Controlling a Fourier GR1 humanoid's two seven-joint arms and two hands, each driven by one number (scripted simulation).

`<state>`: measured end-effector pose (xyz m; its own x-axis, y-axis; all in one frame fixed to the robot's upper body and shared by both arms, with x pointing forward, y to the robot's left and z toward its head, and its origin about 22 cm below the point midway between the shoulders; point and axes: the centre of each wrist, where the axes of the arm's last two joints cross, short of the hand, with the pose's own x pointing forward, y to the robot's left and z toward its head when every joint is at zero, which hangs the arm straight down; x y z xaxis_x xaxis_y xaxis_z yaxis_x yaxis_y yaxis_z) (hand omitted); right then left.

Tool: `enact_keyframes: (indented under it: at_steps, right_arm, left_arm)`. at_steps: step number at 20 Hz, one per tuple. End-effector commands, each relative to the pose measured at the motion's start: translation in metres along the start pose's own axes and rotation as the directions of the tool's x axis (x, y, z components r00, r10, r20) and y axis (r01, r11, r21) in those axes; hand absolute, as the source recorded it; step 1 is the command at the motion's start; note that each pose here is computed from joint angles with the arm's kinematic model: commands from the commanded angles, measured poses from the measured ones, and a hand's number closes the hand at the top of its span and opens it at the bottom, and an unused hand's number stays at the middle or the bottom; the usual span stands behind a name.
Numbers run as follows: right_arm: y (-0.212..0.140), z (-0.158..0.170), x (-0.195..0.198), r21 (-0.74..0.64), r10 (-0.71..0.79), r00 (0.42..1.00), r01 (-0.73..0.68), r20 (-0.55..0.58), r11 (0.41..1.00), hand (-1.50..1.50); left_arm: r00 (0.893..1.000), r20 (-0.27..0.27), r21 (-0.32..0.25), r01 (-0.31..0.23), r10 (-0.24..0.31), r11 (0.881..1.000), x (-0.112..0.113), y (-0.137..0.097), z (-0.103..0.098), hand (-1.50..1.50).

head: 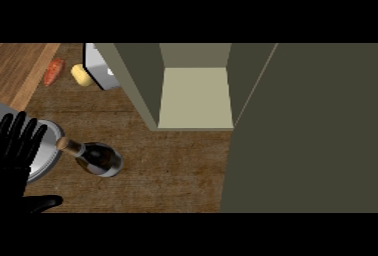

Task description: Pick up the wine, place it into the cabinet and close the cabinet

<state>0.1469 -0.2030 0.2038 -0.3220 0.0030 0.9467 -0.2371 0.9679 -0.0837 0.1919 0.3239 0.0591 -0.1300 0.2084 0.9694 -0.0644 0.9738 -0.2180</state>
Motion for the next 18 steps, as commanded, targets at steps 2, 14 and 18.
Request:
enact_keyframes:
  at_steps: [2, 14, 18]
  right_arm:
    - [-0.001, 0.024, 0.024, 0.008, -0.006, 0.997, 0.005, 0.073, 1.000, -1.50]
    - [-0.012, 0.020, 0.027, 0.006, 0.006, 0.998, -0.007, 0.057, 1.000, -1.50]
    - [0.000, 0.017, 0.024, 0.005, 0.002, 0.998, -0.002, 0.058, 1.000, -1.50]
  left_arm:
    - [1.000, -0.007, 0.011, 0.026, -0.025, 1.000, -0.034, 0.004, -0.008, -1.50]
    - [0.999, -0.043, -0.006, 0.017, -0.017, 1.000, -0.072, 0.023, 0.000, -1.50]
    - [0.999, -0.032, -0.030, -0.024, 0.024, 0.999, -0.073, -0.006, -0.011, -1.50]
